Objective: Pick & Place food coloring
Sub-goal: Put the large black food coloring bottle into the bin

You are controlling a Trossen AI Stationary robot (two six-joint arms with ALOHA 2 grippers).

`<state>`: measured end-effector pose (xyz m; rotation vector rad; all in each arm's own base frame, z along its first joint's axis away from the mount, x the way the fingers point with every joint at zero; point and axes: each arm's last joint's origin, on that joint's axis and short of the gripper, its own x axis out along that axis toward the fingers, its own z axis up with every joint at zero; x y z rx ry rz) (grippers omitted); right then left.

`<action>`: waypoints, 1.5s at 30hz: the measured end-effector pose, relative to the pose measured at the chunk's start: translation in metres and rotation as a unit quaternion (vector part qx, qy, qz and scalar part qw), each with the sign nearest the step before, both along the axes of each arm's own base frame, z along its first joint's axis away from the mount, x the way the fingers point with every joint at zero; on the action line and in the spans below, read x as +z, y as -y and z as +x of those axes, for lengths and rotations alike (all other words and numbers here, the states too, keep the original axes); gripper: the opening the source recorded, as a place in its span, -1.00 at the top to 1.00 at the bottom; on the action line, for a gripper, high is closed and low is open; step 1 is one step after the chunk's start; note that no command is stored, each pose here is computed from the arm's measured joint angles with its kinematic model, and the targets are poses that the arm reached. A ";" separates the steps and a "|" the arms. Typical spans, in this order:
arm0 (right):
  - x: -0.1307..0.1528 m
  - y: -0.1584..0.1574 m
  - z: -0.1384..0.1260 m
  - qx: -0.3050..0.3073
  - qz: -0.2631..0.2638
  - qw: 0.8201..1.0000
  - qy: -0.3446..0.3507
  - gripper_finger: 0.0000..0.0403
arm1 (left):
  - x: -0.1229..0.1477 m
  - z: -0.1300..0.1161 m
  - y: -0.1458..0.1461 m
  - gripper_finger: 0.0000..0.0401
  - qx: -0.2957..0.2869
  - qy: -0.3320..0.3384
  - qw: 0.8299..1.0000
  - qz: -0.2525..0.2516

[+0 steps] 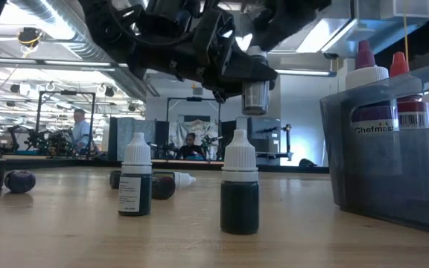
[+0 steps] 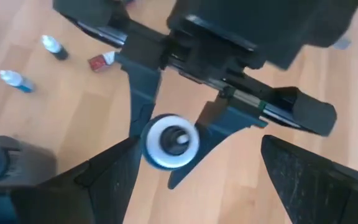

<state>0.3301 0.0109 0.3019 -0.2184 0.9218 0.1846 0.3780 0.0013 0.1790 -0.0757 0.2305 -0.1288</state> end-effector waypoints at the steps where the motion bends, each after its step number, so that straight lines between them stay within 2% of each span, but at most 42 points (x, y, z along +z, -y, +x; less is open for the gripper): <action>1: -0.001 0.001 0.003 0.005 0.011 1.000 -0.004 -0.65 | 0.000 0.000 0.001 0.31 -0.003 -0.001 1.000 0.004; 7: -0.009 0.002 0.015 0.013 0.033 0.998 -0.045 -0.60 | -0.001 0.000 0.008 0.31 -0.015 -0.001 1.000 0.020; 20: -0.011 0.000 0.016 0.008 0.047 0.997 -0.058 -0.05 | -0.003 -0.001 0.007 0.31 -0.005 -0.013 1.000 0.024; 35: -0.016 -0.009 0.022 0.026 0.058 0.996 -0.055 0.04 | -0.003 -0.001 0.006 0.31 0.007 -0.016 0.999 0.028; 38: -0.016 -0.009 0.022 0.020 0.061 0.996 -0.056 0.13 | -0.003 -0.001 0.006 0.31 0.007 -0.015 0.999 0.030; 42: -0.016 -0.009 0.021 0.018 0.060 0.996 -0.060 0.36 | -0.003 -0.001 0.006 0.31 0.005 -0.014 0.999 0.035; 45: -0.016 -0.009 0.021 0.025 0.055 0.996 -0.060 0.39 | -0.003 -0.001 0.006 0.31 0.007 -0.012 0.999 0.035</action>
